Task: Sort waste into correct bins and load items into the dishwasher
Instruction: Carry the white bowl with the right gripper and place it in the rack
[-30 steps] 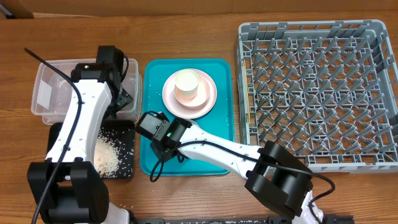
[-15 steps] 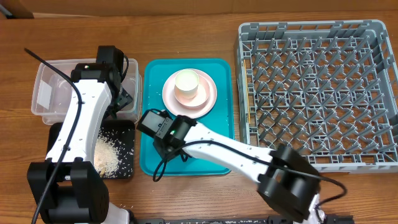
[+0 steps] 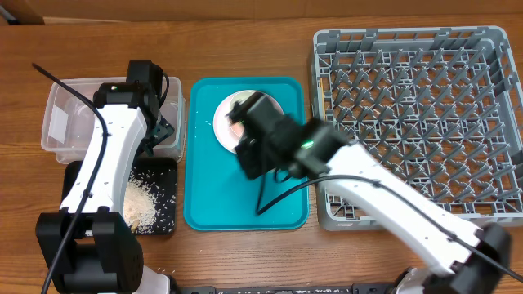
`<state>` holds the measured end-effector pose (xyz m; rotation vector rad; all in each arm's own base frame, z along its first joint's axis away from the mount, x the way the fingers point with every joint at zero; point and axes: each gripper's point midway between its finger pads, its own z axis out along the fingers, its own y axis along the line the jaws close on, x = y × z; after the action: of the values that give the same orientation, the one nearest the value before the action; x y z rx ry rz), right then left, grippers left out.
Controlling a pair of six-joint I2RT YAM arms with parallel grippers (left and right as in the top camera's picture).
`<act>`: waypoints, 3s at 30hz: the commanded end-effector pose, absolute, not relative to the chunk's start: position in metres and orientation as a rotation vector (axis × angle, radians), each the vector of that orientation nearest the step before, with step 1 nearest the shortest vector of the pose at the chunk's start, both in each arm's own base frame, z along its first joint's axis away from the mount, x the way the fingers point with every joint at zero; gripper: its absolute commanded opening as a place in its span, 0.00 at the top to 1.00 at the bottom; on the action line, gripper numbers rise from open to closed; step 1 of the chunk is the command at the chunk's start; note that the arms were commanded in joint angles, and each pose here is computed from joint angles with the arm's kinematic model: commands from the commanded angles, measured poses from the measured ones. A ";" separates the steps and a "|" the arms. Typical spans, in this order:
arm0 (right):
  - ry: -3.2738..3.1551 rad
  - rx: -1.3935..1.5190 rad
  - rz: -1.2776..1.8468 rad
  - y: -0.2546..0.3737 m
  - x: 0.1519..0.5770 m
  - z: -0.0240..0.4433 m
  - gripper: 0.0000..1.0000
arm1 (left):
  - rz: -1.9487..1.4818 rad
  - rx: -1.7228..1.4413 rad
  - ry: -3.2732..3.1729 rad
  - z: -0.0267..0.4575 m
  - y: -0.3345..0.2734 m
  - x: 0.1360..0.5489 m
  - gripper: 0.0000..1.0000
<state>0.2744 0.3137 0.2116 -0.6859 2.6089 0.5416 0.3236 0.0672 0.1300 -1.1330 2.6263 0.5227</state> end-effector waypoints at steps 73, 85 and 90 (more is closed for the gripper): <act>2.106 -0.198 1.447 0.044 0.480 0.171 0.27 | 0.543 -1.142 2.603 0.133 0.072 0.327 0.00; 2.337 0.103 0.848 -0.030 0.494 0.172 0.11 | 0.543 -1.142 2.603 0.133 0.072 0.327 0.00; 2.406 0.327 0.521 -0.065 0.486 0.182 0.13 | 0.543 -1.142 2.603 0.133 0.072 0.327 0.00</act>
<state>0.4873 -0.0314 0.1527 0.1661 2.3999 0.8439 0.3237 0.0672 0.1302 -1.1330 2.6256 0.5221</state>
